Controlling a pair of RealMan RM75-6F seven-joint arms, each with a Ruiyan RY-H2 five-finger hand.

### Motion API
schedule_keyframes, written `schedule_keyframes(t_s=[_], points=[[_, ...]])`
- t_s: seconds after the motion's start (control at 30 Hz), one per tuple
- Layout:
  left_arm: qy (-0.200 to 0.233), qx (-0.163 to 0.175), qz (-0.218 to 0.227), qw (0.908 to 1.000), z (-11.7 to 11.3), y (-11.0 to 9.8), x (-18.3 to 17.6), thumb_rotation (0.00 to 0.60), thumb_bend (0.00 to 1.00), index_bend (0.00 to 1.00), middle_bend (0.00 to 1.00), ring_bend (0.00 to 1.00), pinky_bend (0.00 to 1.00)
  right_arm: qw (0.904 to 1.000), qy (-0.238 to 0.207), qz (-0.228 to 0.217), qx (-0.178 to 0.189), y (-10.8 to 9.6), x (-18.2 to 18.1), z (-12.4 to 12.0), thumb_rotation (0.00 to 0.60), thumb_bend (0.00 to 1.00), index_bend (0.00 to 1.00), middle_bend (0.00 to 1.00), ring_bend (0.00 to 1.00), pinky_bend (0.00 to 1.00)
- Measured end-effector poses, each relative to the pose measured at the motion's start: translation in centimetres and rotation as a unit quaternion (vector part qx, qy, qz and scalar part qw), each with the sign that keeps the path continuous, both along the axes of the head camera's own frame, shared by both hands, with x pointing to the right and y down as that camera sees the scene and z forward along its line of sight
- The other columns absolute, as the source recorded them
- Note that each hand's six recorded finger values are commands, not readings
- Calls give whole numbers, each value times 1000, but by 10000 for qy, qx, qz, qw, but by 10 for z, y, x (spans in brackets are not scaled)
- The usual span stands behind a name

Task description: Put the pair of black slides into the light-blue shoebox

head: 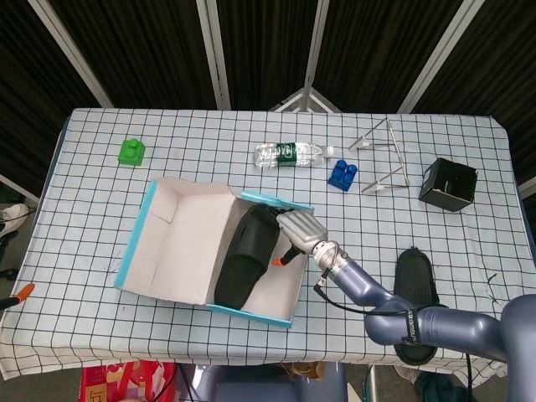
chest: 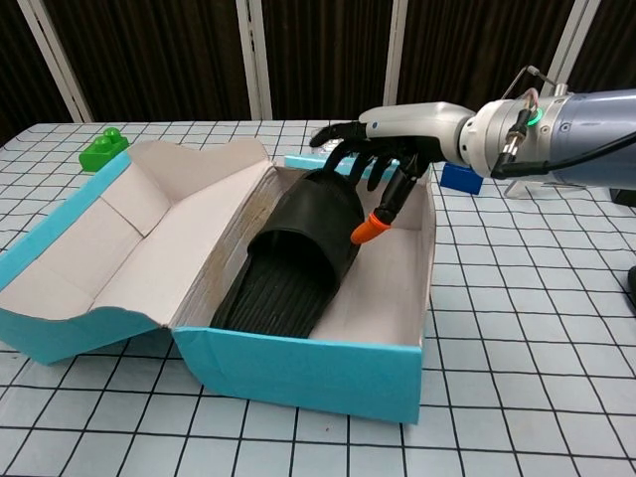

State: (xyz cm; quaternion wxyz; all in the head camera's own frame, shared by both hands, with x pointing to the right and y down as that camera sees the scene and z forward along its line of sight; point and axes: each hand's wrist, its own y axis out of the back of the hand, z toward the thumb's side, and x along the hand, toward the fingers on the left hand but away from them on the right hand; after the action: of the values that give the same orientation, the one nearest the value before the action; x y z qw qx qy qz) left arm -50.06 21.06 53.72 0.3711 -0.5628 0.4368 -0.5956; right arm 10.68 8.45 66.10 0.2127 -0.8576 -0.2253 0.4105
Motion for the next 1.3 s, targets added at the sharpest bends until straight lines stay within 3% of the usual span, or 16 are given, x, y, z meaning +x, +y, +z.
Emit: schedule_keyframes(t_s=[0.17, 0.5, 0.57, 0.7, 0.77, 0.87, 1.3], points=[[0, -10, -3, 10000, 0, 0, 0, 600, 87, 171, 48, 0, 38, 9999, -45, -106, -14, 1, -4, -1, 600, 127, 105, 106, 76, 110], [6, -14, -8, 10000, 1, 0, -1, 600, 86, 171, 48, 0, 39, 9998, -177, 6, 72, -1, -3, -9, 600, 127, 107, 106, 107, 103], [10, -20, 1, 10000, 1, 0, 0, 600, 87, 171, 48, 0, 39, 9997, -248, 2, 76, 1, -5, -13, 600, 126, 133, 108, 186, 156], [17, -11, 7, 10000, 0, 0, 1, 600, 87, 172, 48, 0, 38, 9991, -371, -15, 202, 3, -9, -20, 600, 133, 230, 169, 376, 474], [15, -9, 2, 10000, 0, 0, 1, 600, 87, 172, 48, 0, 38, 9987, -447, -22, 256, 5, -13, -21, 600, 184, 280, 214, 435, 570], [11, -17, -1, 10000, 0, 0, 1, 600, 87, 172, 48, 0, 39, 9977, -607, -68, 297, 9, -21, -22, 600, 246, 284, 237, 469, 577], [12, -26, -19, 10000, 0, 0, -1, 600, 87, 174, 48, 0, 39, 9975, -647, -214, 203, 15, -35, -5, 600, 250, 297, 275, 499, 577]])
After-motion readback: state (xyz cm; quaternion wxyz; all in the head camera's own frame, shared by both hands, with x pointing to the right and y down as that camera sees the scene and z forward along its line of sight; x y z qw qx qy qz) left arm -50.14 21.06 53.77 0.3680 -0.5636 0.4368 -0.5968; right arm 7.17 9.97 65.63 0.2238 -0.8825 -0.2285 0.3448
